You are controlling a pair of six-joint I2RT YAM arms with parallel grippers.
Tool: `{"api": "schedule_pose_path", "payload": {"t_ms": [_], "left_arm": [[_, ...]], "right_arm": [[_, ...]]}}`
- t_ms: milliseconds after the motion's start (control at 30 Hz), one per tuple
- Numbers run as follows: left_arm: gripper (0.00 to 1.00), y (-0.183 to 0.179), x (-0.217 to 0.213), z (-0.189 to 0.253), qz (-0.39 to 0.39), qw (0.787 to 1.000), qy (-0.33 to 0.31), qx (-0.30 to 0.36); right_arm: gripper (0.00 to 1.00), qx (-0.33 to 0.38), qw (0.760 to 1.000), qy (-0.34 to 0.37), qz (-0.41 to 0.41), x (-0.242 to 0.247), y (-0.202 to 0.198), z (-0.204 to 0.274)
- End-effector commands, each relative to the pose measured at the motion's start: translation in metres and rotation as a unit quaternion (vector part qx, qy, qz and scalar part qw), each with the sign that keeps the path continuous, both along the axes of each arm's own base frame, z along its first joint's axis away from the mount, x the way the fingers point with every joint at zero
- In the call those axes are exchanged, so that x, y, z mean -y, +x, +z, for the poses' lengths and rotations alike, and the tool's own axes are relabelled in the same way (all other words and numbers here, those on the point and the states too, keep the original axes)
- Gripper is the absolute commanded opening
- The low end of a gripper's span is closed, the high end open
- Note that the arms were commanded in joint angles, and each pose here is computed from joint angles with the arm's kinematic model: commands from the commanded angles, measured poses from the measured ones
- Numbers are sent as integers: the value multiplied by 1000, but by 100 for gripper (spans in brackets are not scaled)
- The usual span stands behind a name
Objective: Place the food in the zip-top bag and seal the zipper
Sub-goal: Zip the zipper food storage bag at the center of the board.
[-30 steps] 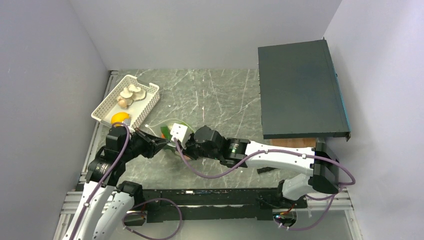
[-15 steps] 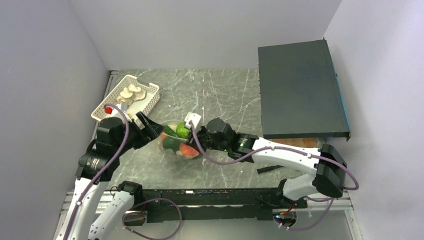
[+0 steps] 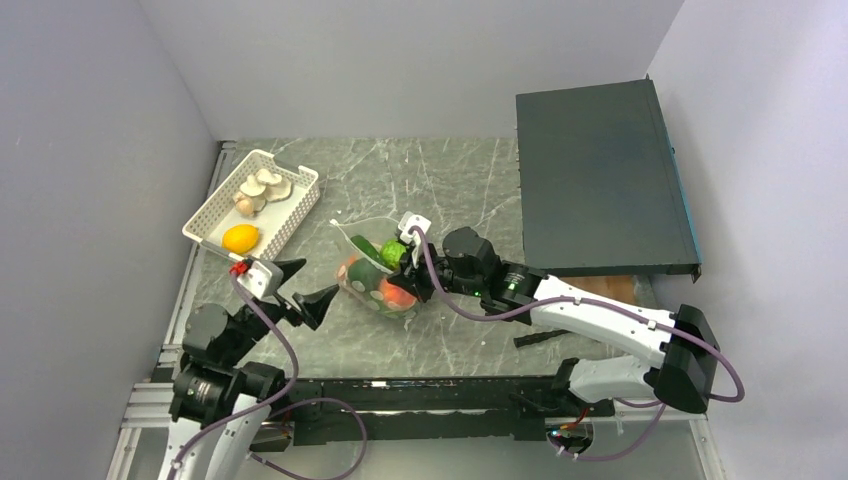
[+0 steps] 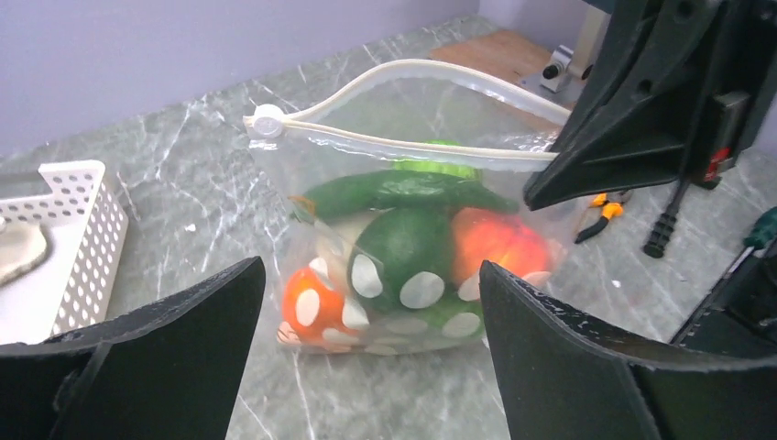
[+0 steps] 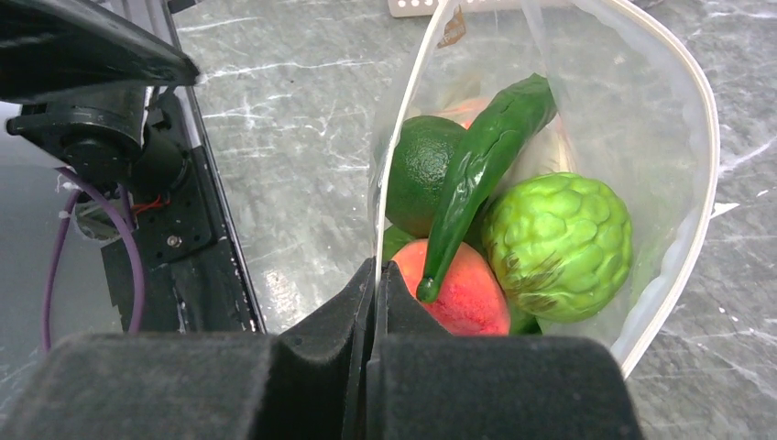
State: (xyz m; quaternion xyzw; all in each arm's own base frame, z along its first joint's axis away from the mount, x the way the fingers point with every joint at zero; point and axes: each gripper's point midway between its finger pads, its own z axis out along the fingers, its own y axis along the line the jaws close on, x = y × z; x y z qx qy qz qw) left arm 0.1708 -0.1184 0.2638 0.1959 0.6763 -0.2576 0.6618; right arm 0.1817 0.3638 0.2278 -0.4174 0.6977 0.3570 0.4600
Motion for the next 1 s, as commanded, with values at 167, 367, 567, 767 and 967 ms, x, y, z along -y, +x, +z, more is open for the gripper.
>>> {"api": "schedule_pose_path", "payload": {"t_ms": [167,367,567,767,967], "left_arm": [[81,41,21,10,-58,993,86,57],[86,55,25,1,-95,987,98,79],[84,64,15,-1,-133,986,69,75],[82,61,29,-13,-248,968,15,19],[80,69,32,-23,-285,959,2,-8]], "right_arm": [[0,5,1000,10,-12,10,0,13],[0,9,1000,9,-15,15,-1,17],[0,4,1000,2,-9,16,-4,15],[0,11,1000,4,-15,19,-1,16],[0,10,1000,2,-13,19,-2,15]]}}
